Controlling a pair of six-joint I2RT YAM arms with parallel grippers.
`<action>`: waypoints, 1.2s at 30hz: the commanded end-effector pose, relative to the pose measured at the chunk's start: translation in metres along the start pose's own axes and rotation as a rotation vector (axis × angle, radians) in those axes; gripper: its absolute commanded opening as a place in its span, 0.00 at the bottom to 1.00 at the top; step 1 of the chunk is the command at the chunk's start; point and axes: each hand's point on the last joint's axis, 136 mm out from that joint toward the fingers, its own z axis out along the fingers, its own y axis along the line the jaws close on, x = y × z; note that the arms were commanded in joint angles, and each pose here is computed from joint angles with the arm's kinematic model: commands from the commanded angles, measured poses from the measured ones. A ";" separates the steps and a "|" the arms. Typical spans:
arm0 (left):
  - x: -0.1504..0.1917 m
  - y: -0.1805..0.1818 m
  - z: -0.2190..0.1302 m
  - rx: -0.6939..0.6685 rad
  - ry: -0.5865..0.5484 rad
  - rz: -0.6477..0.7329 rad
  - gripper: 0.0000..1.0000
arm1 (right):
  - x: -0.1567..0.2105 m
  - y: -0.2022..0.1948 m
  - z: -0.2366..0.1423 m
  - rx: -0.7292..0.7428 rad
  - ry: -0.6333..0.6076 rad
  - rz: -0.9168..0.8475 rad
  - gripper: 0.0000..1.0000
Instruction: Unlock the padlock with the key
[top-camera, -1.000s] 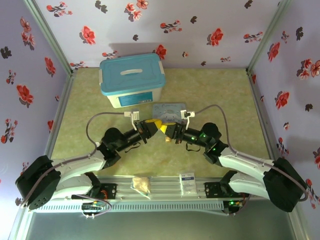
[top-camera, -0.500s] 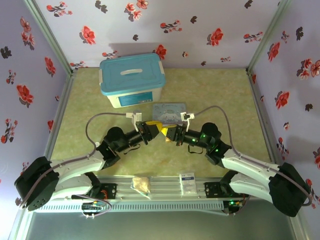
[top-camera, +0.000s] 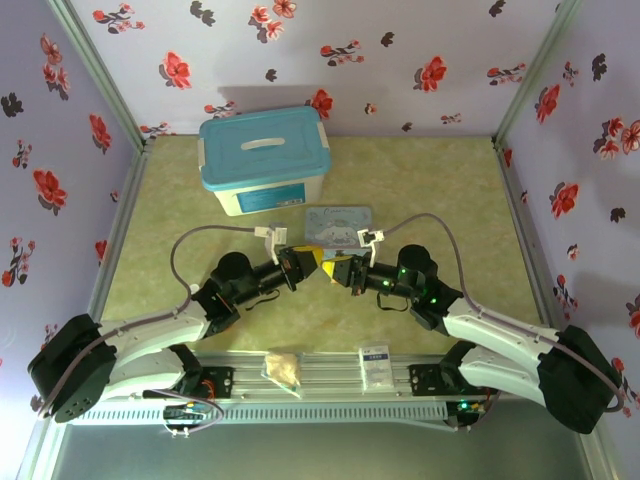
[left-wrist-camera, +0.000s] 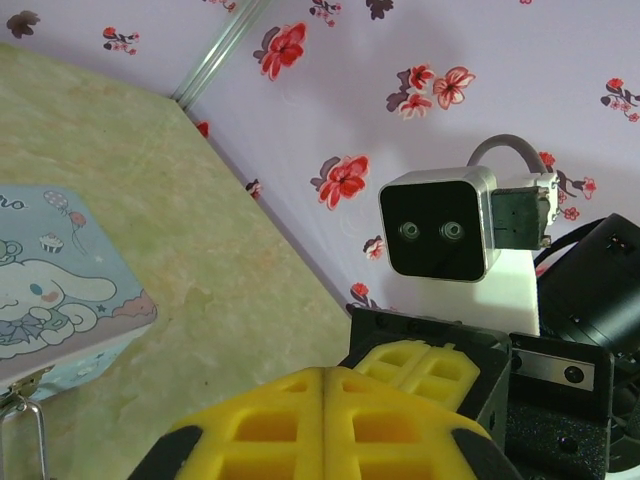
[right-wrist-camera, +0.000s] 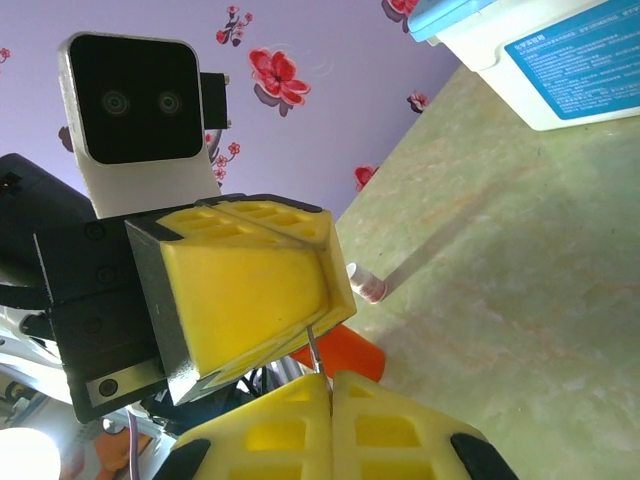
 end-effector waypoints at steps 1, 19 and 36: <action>-0.007 -0.008 0.003 0.018 0.003 0.029 0.07 | -0.017 0.011 0.001 -0.020 -0.036 -0.048 0.00; -0.017 -0.011 0.000 0.025 -0.040 0.023 0.00 | -0.028 0.011 0.000 -0.028 -0.108 -0.019 0.64; -0.041 -0.023 -0.007 0.090 -0.168 -0.037 0.00 | -0.041 0.029 0.006 -0.182 -0.174 0.022 0.29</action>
